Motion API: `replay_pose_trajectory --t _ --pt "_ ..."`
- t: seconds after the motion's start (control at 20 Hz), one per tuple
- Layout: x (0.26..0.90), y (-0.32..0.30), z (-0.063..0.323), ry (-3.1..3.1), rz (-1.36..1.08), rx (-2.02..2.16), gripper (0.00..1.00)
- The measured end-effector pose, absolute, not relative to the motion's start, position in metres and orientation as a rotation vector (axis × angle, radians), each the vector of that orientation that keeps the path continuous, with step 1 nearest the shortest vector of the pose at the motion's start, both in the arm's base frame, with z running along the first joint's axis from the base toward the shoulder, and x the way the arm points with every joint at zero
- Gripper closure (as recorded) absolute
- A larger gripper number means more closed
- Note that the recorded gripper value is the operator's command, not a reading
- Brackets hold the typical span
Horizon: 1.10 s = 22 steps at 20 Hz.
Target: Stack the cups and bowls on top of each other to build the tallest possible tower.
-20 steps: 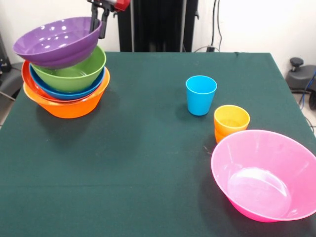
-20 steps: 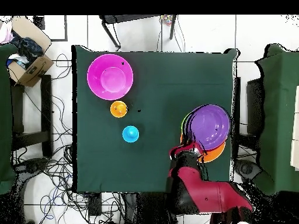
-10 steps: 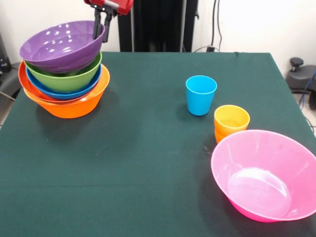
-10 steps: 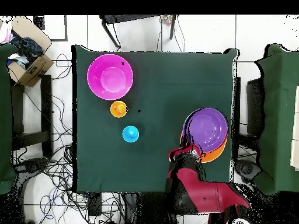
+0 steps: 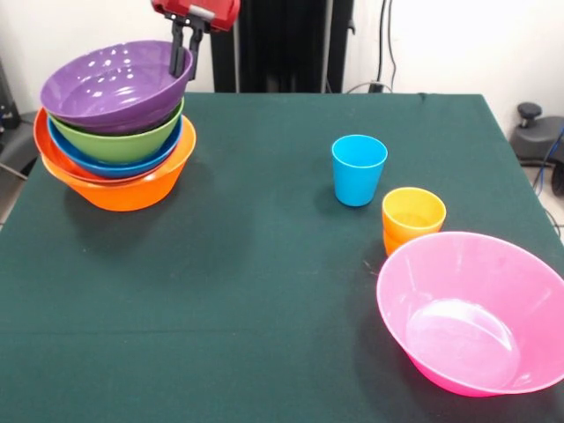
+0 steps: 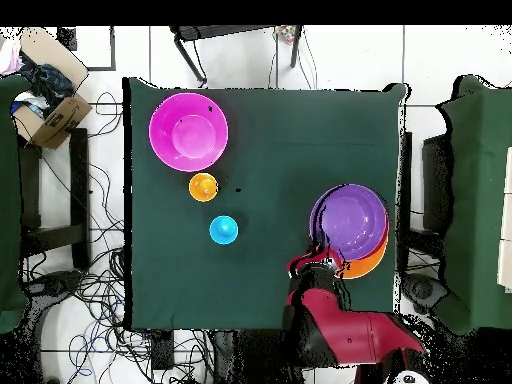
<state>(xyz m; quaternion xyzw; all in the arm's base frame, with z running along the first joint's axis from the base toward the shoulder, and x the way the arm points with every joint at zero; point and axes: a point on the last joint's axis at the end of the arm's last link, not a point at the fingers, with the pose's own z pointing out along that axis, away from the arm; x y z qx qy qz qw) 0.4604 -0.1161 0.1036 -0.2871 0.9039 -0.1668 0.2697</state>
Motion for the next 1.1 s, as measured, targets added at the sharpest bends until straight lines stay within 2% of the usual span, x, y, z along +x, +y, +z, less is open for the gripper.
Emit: replay_pose_trajectory --t 0.3,0.35,0.8,1.1 --pt "0.459 -0.114 0.098 2.426 -0.435 -0.773 1.0" --pt "0.459 -0.113 0.097 2.419 -0.431 -0.772 0.0" --pt "0.464 -0.125 0.102 2.389 -0.426 -0.69 0.0" --pt "0.473 -0.142 0.119 2.364 -0.426 -0.577 0.0"
